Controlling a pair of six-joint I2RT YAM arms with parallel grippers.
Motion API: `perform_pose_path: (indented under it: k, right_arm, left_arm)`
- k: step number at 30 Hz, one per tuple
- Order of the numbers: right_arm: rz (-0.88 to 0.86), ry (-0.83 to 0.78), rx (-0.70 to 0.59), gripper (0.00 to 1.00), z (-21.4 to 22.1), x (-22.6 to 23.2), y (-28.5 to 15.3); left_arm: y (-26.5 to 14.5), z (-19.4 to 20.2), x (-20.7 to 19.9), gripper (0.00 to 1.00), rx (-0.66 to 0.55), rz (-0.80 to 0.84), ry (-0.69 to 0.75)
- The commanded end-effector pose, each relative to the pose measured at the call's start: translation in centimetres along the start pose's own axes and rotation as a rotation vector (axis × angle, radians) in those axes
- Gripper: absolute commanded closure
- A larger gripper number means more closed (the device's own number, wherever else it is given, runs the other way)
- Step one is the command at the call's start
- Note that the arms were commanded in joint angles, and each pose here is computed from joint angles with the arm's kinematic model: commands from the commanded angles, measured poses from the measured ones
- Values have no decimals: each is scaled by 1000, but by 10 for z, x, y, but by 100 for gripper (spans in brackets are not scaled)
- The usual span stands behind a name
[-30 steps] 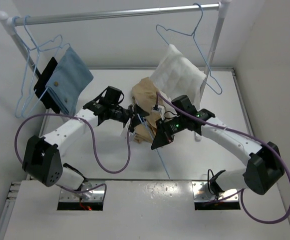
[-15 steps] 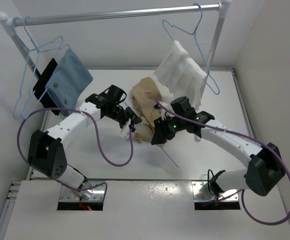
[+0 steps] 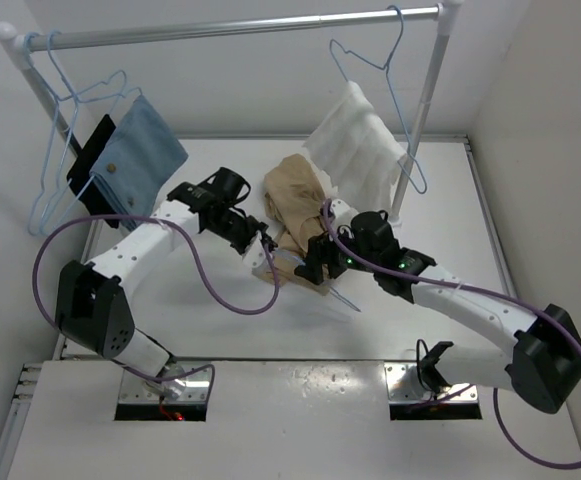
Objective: Place the t-shirt on the hanger
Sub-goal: Place tshirt on hanger
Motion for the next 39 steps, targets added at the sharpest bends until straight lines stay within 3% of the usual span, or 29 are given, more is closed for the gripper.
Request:
perform_pose_path:
  k: [1,6,11,14,15,17,21,22,23,24,26,27,29,30,37,39]
  right_arm:
    - [-10,-77,-332,34,-69,17,-6]
    - [-69,-76,-369,41,-69,28,-4]
    - [-137,-74,-457,48,-89,43,-10]
    - [-164,-81,-436,69,-91,47,-4]
    - [-168,-80,-420,82,-88,47,-1]
    - [-163,-66,-423,97,-88,46,-1]
    - [-90,-32,-428,100,-84,35,-6]
    - [-65,-37,-423,100,-80,31,-7]
    - [-31,-39,-416,100,-78,26,-10]
    - [-9,-32,-406,100,-73,22,-11]
    - [36,-31,-411,100,-73,16,-15]
    - [55,-26,-399,100,-68,13,-17]
    - [96,-16,-394,100,-61,4,-18]
    - [104,-14,-416,100,-66,3,-22]
    - [180,16,-377,100,-55,-9,-24]
    - [213,21,-376,100,-53,-13,-28]
  left_arm:
    - [10,-43,-5,100,-263,4,-205]
    - [10,-55,-19,100,-408,34,-418]
    - [6,-62,-15,100,-502,29,-500]
    - [6,-62,-12,100,-513,21,-492]
    - [4,-62,-9,100,-511,15,-482]
    - [4,-61,-7,100,-499,13,-464]
    - [4,-50,-8,99,-424,31,-437]
    - [3,-44,-10,96,-368,43,-435]
    - [1,-38,-1,87,-321,9,-399]
    - [0,-33,-1,80,-276,5,-487]
    - [-1,-8,9,61,-126,-64,-488]
    - [-6,-5,11,58,-80,-90,-512]
    - [-12,10,15,32,14,-128,-490]
    - [-16,10,15,3,33,-147,-506]
    - [-42,15,26,0,192,-300,-480]
    - [-61,19,35,0,291,-385,-457]
Point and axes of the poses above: each gripper's point midway between its finger pads, its own y axis out along the fingers, its own x axis along the line the jaws close on, z = x × y, the point moved 4 cm from there along -y, back along the fingers, and after that the axes turned 8 degrees about y, right-handed, at the moved point
